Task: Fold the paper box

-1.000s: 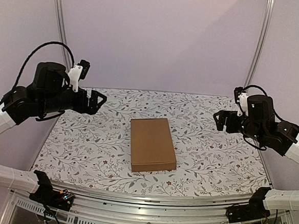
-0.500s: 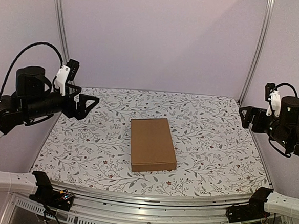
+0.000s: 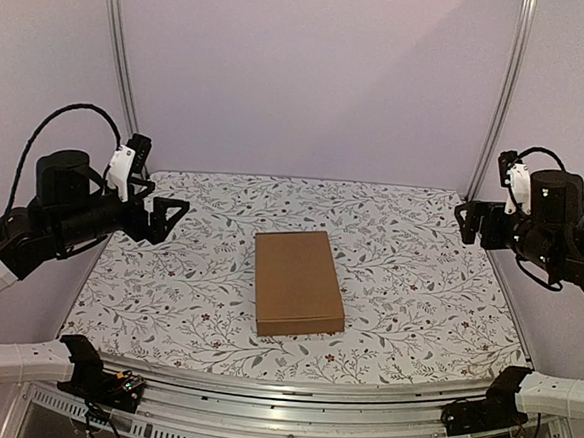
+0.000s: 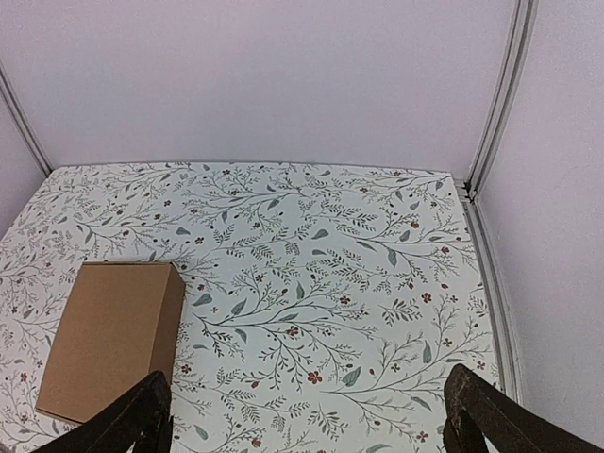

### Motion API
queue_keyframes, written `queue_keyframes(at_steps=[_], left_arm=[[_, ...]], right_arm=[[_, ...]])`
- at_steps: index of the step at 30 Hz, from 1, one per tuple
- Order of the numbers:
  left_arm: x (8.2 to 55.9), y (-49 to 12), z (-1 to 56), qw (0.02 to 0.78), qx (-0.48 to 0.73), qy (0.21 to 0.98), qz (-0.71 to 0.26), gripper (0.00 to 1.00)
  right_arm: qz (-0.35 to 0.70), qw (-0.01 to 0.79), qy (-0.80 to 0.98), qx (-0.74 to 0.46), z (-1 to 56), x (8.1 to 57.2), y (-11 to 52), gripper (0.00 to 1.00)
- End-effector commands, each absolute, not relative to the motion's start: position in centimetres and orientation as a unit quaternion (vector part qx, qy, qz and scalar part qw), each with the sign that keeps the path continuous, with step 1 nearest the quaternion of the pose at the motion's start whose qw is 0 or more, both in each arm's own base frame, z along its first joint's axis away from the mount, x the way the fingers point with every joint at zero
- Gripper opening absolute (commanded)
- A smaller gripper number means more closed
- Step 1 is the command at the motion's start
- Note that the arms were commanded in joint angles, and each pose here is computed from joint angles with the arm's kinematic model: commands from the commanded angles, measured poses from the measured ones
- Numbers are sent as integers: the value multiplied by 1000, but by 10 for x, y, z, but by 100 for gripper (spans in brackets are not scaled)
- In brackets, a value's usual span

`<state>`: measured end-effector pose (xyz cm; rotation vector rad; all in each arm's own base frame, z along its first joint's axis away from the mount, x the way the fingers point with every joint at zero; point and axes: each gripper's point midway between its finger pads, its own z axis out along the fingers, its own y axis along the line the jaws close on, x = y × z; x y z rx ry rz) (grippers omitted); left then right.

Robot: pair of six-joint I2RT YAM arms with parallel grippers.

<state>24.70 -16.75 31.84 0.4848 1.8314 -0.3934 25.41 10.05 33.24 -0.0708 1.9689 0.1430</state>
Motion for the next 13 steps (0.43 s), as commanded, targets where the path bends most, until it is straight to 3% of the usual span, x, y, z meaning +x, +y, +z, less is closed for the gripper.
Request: queue_keyframes(at_steps=[1,13], left_arm=[[251,-169,318,566,202,778,-184,100],[255,-169,314,554,197,785,-192,100]], right_arm=[[52,552,830,-48,331,260,106,99],[41,562,825,-48,330,255,98,99]])
